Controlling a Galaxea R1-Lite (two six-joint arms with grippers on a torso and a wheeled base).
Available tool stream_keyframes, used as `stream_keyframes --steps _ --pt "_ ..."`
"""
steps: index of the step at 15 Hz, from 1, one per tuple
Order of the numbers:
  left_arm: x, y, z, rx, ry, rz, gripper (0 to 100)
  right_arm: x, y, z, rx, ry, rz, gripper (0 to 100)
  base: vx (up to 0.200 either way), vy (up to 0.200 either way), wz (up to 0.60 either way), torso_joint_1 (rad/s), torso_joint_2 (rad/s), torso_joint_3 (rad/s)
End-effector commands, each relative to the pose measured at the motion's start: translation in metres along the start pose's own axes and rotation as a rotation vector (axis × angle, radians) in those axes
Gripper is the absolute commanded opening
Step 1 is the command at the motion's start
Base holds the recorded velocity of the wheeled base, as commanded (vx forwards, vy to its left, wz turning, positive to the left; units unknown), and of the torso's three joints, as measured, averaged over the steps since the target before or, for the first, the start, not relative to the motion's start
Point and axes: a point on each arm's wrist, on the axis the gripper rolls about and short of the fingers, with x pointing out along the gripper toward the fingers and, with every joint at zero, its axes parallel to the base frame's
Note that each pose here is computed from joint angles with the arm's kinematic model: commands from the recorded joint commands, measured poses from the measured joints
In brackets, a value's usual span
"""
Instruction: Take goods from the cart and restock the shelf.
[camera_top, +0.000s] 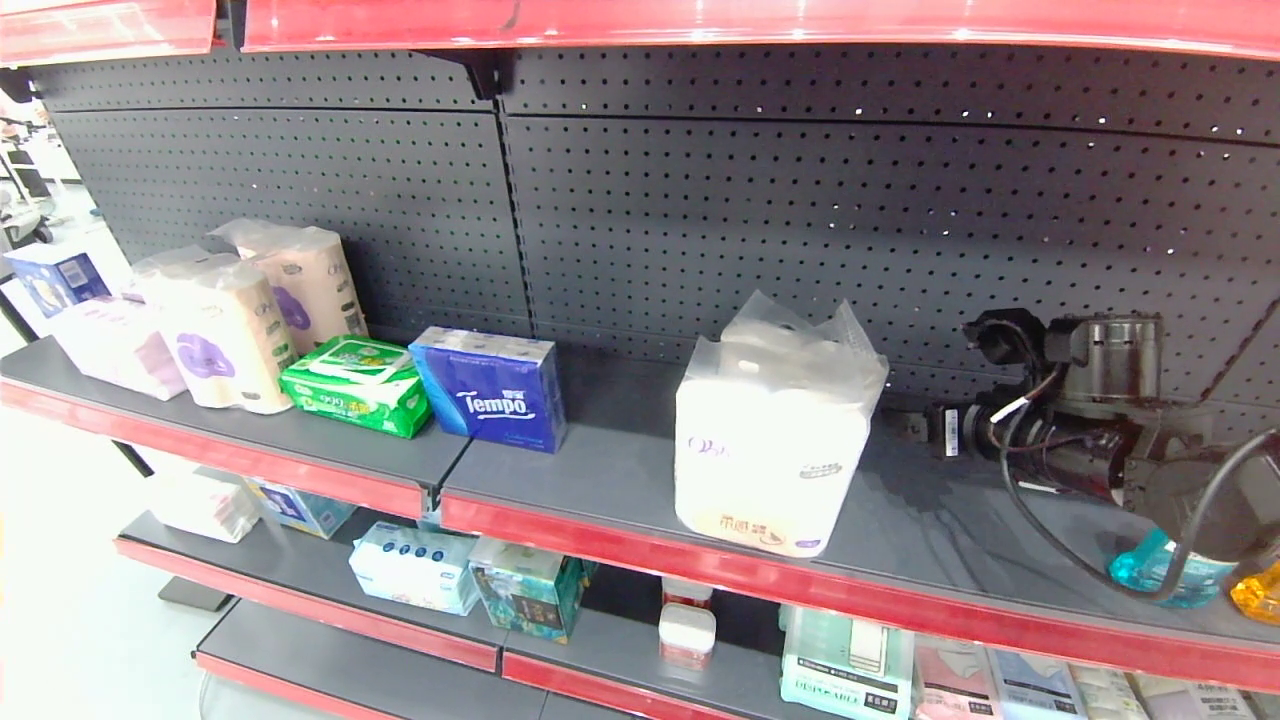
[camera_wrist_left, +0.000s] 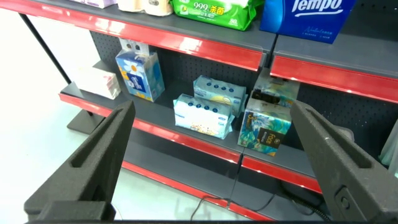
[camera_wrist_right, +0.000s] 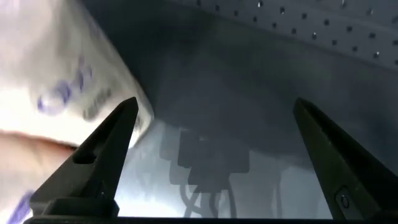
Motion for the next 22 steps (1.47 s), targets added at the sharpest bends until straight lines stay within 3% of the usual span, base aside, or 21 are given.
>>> stream_keyframes --steps 1,22 --pt "0.000 0.000 0.000 -0.001 0.001 0.000 100 0.006 0.001 0.003 -0.001 -0.006 0.000 100 0.000 0.000 0.00 0.000 0.00 0.000" --pt "0.000 0.000 0.000 0.000 0.001 0.000 100 0.021 0.011 0.011 -0.009 -0.031 0.023 100 0.000 0.000 0.00 0.000 0.00 0.000"
